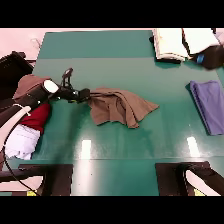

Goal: Fold the shirts.

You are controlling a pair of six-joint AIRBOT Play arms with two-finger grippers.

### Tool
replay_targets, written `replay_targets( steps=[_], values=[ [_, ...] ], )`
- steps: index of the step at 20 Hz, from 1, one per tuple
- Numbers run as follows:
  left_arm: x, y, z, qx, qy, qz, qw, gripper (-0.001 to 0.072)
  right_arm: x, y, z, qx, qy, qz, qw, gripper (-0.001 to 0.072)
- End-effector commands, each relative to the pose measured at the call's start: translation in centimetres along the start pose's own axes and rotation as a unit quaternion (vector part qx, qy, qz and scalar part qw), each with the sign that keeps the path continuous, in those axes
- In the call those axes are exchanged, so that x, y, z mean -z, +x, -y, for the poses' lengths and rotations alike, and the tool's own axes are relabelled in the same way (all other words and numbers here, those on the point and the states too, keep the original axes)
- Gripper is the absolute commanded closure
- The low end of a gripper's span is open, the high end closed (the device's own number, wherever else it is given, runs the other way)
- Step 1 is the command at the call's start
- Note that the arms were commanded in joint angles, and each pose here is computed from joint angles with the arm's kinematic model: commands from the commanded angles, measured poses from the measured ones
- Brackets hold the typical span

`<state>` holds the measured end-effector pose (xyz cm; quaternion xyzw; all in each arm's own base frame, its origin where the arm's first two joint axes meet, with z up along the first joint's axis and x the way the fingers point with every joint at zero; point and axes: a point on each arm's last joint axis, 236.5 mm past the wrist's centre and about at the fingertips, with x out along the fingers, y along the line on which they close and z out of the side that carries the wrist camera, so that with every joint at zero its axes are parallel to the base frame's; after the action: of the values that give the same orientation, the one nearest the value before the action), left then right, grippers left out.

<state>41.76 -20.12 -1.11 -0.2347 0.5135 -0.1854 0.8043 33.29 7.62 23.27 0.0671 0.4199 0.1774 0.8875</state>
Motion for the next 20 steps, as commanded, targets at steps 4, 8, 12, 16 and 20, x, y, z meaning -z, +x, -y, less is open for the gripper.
replay_targets(
  steps=[4,8,12,16,20],
  values=[
    [-1.5,-2.3,-0.1,-0.019,0.079,-0.019,0.997,0.0681,16.5,12.0,9.3,0.019,0.219,-0.161,0.962,0.0219],
    [-1.4,-2.3,-0.4,-0.025,0.084,-0.022,0.996,0.0681,20.2,18.0,8.5,-0.040,0.307,-0.176,0.934,0.0219],
    [-1.4,-2.3,-0.4,-0.025,0.084,-0.024,0.996,0.0681,18.0,22.7,7.1,-0.066,0.316,-0.161,0.933,0.0220],
    [-1.3,-2.3,-0.5,-0.026,0.086,-0.026,0.996,0.0680,15.5,27.0,5.7,-0.076,0.291,-0.171,0.938,0.0269],
    [-1.0,-2.4,-0.5,-0.027,0.094,-0.031,0.995,0.0681,14.0,29.6,4.0,-0.092,0.263,-0.185,0.942,0.0554]
  ],
)
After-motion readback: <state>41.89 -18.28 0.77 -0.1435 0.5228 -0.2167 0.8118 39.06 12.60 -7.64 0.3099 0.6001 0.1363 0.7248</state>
